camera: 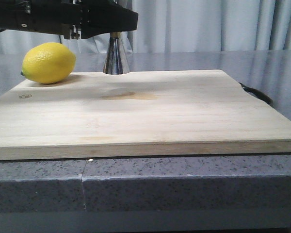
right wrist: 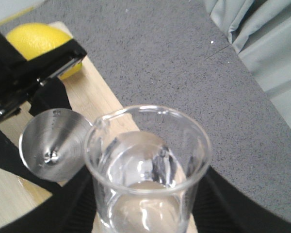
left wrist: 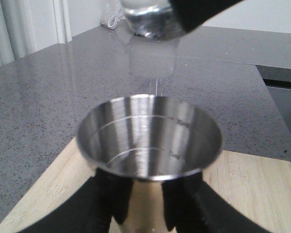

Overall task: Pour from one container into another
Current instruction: 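Tilt the beaker with the right gripper, pouring liquid into the jigger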

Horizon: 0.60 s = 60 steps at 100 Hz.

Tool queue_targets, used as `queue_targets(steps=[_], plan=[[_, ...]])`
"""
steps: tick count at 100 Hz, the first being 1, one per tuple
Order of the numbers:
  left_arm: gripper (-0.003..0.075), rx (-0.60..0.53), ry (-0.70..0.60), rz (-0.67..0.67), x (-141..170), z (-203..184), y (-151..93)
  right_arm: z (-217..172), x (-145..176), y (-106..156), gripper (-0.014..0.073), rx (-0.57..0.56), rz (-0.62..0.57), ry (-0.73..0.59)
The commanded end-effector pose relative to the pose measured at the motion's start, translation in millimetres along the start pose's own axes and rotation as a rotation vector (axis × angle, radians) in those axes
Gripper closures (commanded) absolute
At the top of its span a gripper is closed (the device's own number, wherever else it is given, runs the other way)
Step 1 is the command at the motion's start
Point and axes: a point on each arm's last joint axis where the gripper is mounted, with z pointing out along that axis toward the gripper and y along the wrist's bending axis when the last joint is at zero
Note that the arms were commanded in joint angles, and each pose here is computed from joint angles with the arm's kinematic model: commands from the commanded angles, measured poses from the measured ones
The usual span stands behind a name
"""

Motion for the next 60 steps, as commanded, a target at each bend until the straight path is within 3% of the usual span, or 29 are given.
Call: queue_targets(steps=[1,60], plan=[[0.051,0.022,-0.156,0.028,-36,-3,-7,-21,-12,-12,0.0293,0.072,-0.074,-0.087],[0.051,0.022,-0.156,0.028,-36,-3,-7,-3,-5,-8,0.0293,0.057,-0.296,0.006]])
